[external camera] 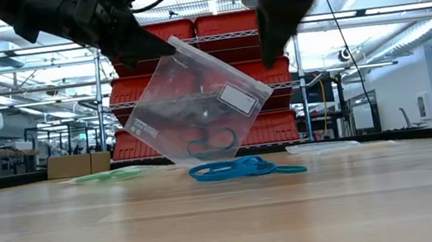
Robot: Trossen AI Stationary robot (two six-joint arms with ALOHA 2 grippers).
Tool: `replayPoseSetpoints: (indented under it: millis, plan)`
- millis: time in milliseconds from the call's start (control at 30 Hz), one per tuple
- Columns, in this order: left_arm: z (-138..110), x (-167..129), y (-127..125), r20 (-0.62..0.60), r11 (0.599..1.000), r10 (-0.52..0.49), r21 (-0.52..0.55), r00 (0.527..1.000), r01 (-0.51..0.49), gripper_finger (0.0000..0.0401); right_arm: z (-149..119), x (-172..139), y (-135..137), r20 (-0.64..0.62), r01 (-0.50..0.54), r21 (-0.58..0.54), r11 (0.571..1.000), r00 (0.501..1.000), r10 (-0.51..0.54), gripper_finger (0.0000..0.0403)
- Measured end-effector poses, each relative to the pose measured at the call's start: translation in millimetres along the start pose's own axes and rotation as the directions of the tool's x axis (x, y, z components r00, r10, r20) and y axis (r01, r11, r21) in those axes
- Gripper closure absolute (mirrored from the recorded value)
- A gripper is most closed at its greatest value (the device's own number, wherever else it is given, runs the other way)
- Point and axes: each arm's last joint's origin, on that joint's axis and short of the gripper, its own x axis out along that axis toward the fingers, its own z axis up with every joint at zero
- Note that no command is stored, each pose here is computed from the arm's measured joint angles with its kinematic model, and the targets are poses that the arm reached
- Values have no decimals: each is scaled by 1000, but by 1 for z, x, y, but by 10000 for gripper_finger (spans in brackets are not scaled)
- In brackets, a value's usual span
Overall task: Sort rubber bands
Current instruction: Put the blue rubber band in the transparent zip bag
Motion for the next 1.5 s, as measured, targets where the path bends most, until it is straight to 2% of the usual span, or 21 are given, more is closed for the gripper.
replayPoseSetpoints:
  millis: [100, 200, 367, 500, 633, 733, 800, 867, 967, 1100, 1267, 1500]
  plan:
    - [1, 0, 0, 7, 1000, 1, 0, 1000, -1, 401, -20, 27, 13, 42, -75, 144, 987, 997, 69, 379]
    - [1, 0, 0, 7, 1000, 1, -1, 1000, -1, 401, -35, 47, 18, 77, -101, 266, 959, 994, 83, 367]
    - [1, 0, 0, 10, 1000, 1, -1, 1000, -1, 401, -50, 63, 19, 119, -133, 405, 904, 989, 92, 304]
    - [1, 0, 0, 10, 1000, 1, -1, 1000, -1, 401, -57, 76, 21, 103, -75, 429, 900, 994, 34, 228]
    - [1, 0, 0, 11, 1000, 1, 0, 1000, -1, 401, -57, 88, 26, 98, -62, 423, 904, 995, 22, 161]
    - [1, 0, 0, 12, 1000, 2, 1, 1000, -2, 401, -56, 95, 28, 110, -56, 405, 913, 994, 13, 131]
    - [1, 0, 0, 11, 1000, 3, 4, 1000, -3, 401, -57, 101, 29, 102, -41, 402, 915, 995, -1, 127]
    - [1, 0, 0, 11, 1000, 8, 5, 1000, -8, 401, -59, 107, 28, 89, -21, 408, 913, 996, -17, 137]
    - [1, 0, 1, 11, 1000, 11, 6, 1000, -11, 401, -63, 115, 27, 73, 45, 409, 911, 994, -82, 177]
    - [1, 0, 1, 11, 1000, 14, 6, 1000, -14, 401, -66, 122, 26, 54, 98, 397, 912, 990, -130, 263]
    - [1, 0, 1, 11, 1000, 14, 6, 1000, -14, 401, -66, 117, 23, 52, 103, 373, 922, 990, -132, 382]
    - [1, 0, 1, 11, 1000, 14, 3, 1000, -14, 401, -68, 84, 15, 12, 90, 344, 935, 995, -100, 397]
